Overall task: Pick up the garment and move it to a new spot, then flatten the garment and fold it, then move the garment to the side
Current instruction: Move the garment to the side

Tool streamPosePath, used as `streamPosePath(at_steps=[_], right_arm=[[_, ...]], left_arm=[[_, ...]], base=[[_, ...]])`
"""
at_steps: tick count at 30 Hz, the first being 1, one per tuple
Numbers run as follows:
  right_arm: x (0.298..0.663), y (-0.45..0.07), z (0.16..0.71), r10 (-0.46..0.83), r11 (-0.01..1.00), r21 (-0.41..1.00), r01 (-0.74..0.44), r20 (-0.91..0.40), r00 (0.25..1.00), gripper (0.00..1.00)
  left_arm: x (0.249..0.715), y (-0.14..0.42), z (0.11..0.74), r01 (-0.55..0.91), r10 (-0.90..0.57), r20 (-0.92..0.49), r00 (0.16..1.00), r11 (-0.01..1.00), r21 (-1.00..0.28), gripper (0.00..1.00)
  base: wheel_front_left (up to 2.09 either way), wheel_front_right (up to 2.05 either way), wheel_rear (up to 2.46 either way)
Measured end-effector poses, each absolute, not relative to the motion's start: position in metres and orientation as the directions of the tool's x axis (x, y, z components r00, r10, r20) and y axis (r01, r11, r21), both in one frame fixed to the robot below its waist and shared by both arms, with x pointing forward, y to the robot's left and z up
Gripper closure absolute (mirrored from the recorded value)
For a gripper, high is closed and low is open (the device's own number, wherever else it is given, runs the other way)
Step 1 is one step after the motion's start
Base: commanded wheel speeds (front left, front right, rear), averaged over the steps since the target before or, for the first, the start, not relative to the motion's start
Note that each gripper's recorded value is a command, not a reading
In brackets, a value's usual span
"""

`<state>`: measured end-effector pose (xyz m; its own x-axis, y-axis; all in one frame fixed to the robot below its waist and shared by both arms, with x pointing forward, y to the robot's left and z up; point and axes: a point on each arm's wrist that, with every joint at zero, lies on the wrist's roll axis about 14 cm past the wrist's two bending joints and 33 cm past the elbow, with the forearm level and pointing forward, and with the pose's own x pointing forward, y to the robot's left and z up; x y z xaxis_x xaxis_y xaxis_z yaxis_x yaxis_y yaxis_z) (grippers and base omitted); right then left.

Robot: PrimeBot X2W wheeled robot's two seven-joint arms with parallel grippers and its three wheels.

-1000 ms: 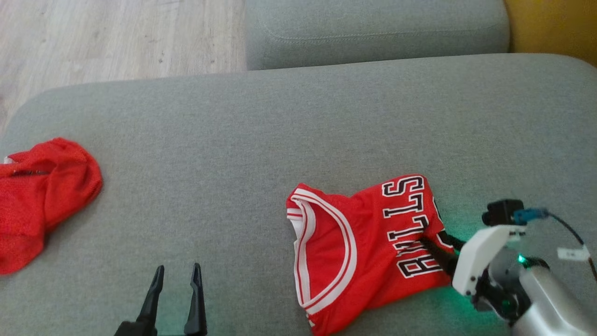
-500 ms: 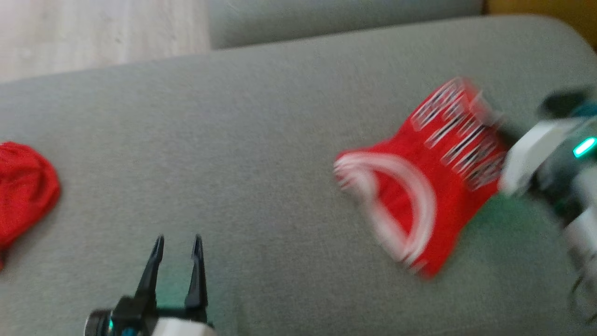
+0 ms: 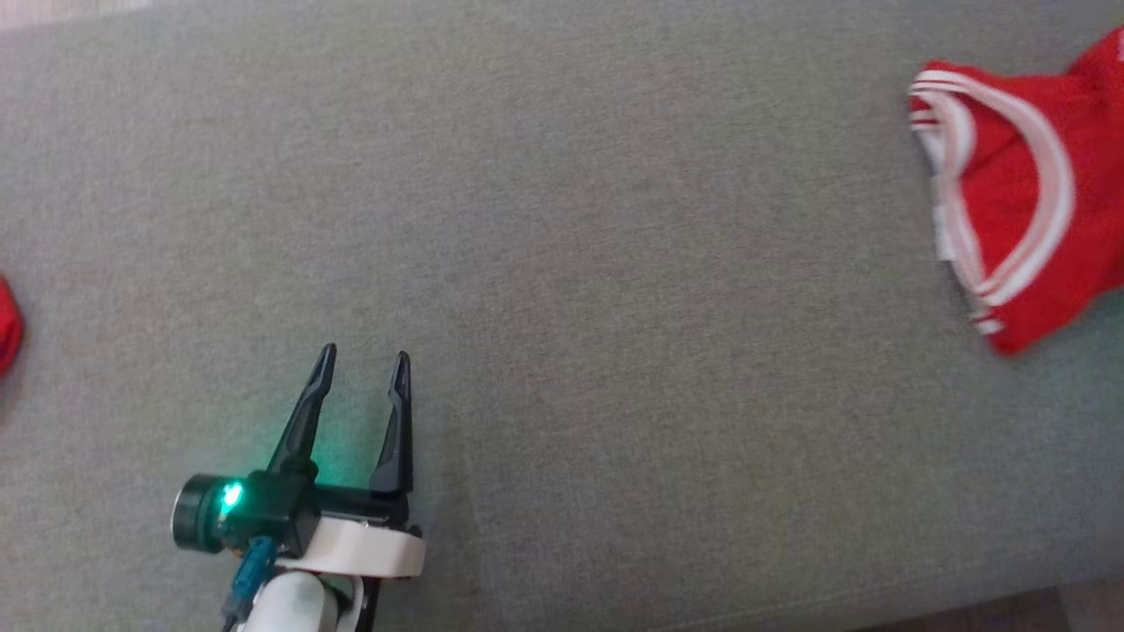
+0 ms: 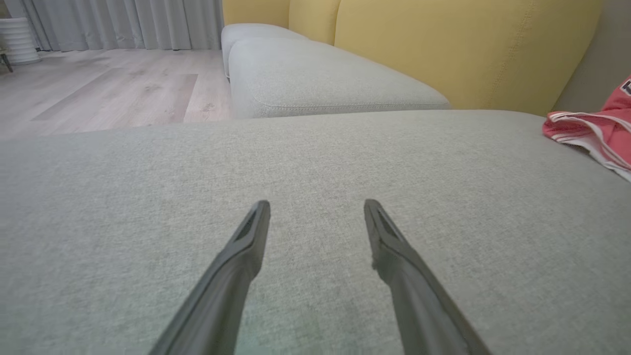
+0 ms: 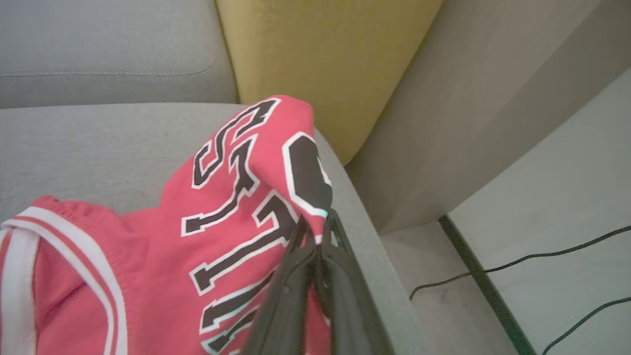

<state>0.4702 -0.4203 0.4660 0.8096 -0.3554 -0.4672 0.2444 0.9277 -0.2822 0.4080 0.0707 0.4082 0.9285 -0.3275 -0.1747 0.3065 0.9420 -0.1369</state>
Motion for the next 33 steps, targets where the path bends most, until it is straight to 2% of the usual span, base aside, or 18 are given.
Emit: streamPosePath(at_steps=[1,2,3,9,12,15,24,27,33], right_arm=[[0.472,-0.426,0.469,-0.373,0.919,-0.302,0.255,-0.453,0.809,0.84],[0.475,-0.431,0.474,-0.387,0.908,-0.33,0.257,-0.431,0.815,0.31],[0.479,-0.435,0.481,-0.399,0.896,-0.362,0.257,-0.404,0.823,0.0],[0.489,-0.439,0.532,-0.408,0.855,-0.425,0.298,-0.194,0.892,0.0],[0.497,-0.407,0.547,-0.335,0.875,-0.4,0.273,-0.092,0.938,0.0],[0.491,-0.365,0.538,-0.248,0.911,-0.352,0.216,-0.046,0.968,0.0],[0.422,-0.249,0.501,-0.037,0.986,-0.164,0.036,-0.006,0.999,0.0],[0.391,-0.217,0.482,0.018,0.993,-0.114,-0.022,-0.034,0.999,0.0],[0.335,-0.186,0.446,0.055,0.998,-0.014,-0.057,-0.122,0.991,0.0]], left_arm=[[0.408,0.072,0.407,0.301,-0.323,-0.179,0.929,0.944,-0.137,0.0],[0.408,0.074,0.405,0.297,-0.319,-0.184,0.93,0.945,-0.137,0.0],[0.407,0.075,0.404,0.294,-0.315,-0.187,0.931,0.946,-0.134,0.0],[0.405,0.083,0.413,0.271,-0.29,-0.168,0.942,0.955,-0.123,0.0],[0.404,0.088,0.425,0.252,-0.269,-0.14,0.953,0.959,-0.128,0.0],[0.394,0.096,0.432,0.22,-0.238,-0.131,0.962,0.966,-0.136,0.0],[0.355,0.121,0.445,0.137,-0.154,-0.116,0.981,0.98,-0.145,0.0],[0.345,0.128,0.448,0.118,-0.133,-0.108,0.985,0.983,-0.14,0.0],[0.327,0.142,0.45,0.071,-0.086,-0.104,0.991,0.987,-0.143,0.0]], base=[[0.0,0.0,0.0],[0.0,0.0,0.0],[0.0,0.0,0.0],[0.0,0.0,0.0],[0.0,0.0,0.0],[0.0,0.0,0.0],[0.0,0.0,0.0],[0.0,0.0,0.0],[0.0,0.0,0.0]])
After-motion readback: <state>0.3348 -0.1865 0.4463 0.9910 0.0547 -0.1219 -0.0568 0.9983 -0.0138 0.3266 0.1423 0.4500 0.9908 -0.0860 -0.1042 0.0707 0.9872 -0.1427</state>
